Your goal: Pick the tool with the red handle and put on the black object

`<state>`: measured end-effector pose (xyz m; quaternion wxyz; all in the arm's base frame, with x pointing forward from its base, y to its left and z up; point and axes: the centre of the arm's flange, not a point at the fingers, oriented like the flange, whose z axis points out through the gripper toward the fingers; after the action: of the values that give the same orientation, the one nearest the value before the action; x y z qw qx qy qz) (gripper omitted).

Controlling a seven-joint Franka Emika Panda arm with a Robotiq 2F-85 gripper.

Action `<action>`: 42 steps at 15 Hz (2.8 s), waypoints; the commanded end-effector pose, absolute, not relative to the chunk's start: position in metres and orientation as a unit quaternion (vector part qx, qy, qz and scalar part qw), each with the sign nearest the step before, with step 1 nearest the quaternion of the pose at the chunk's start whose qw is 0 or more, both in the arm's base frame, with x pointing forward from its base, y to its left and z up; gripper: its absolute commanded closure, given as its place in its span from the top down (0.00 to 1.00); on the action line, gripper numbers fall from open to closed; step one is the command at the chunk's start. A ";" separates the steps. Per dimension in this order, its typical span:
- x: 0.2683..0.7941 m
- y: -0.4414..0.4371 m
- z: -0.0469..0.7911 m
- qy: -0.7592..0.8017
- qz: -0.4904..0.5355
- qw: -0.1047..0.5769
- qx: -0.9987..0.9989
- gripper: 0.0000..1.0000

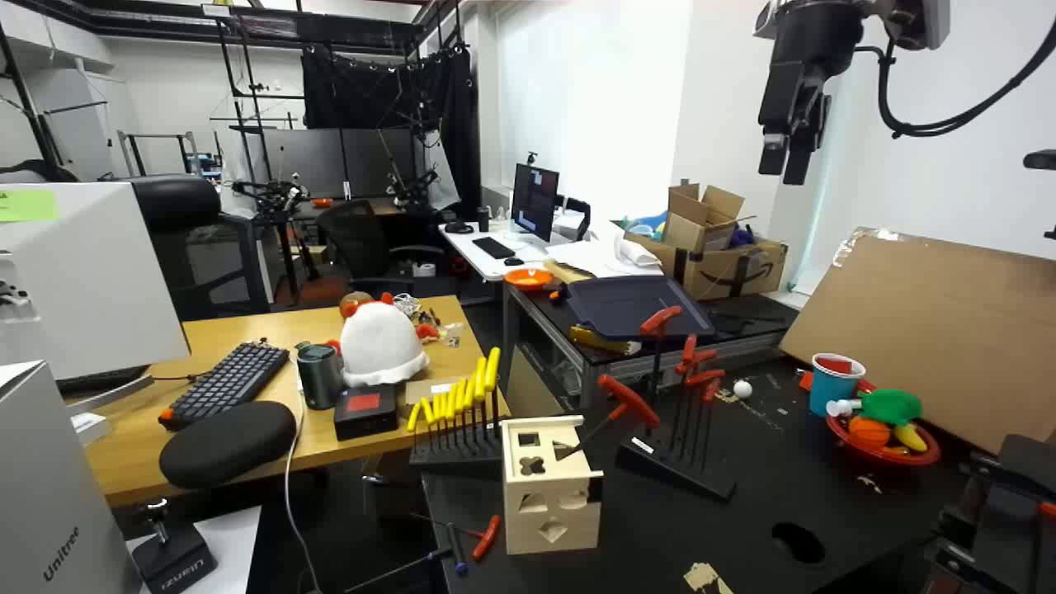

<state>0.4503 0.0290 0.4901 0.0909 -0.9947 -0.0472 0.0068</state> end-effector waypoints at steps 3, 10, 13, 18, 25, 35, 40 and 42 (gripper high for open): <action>0.450 0.029 0.490 -0.047 0.007 0.091 -0.995 1.00; 0.450 0.029 0.490 -0.047 0.007 0.091 -0.995 1.00; 0.450 0.029 0.490 -0.047 0.007 0.091 -0.995 1.00; 0.450 0.029 0.490 -0.047 0.007 0.091 -0.995 1.00; 0.467 0.013 0.478 -0.053 0.023 0.096 -0.994 1.00; 0.552 -0.049 0.378 -0.211 0.069 0.158 -0.962 1.00; 0.584 -0.042 0.330 -0.297 0.049 0.217 -0.928 1.00; 0.594 -0.035 0.313 -0.319 0.041 0.244 -0.915 1.00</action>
<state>0.5663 -0.0341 0.3272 0.2089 -0.9329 -0.2882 0.0552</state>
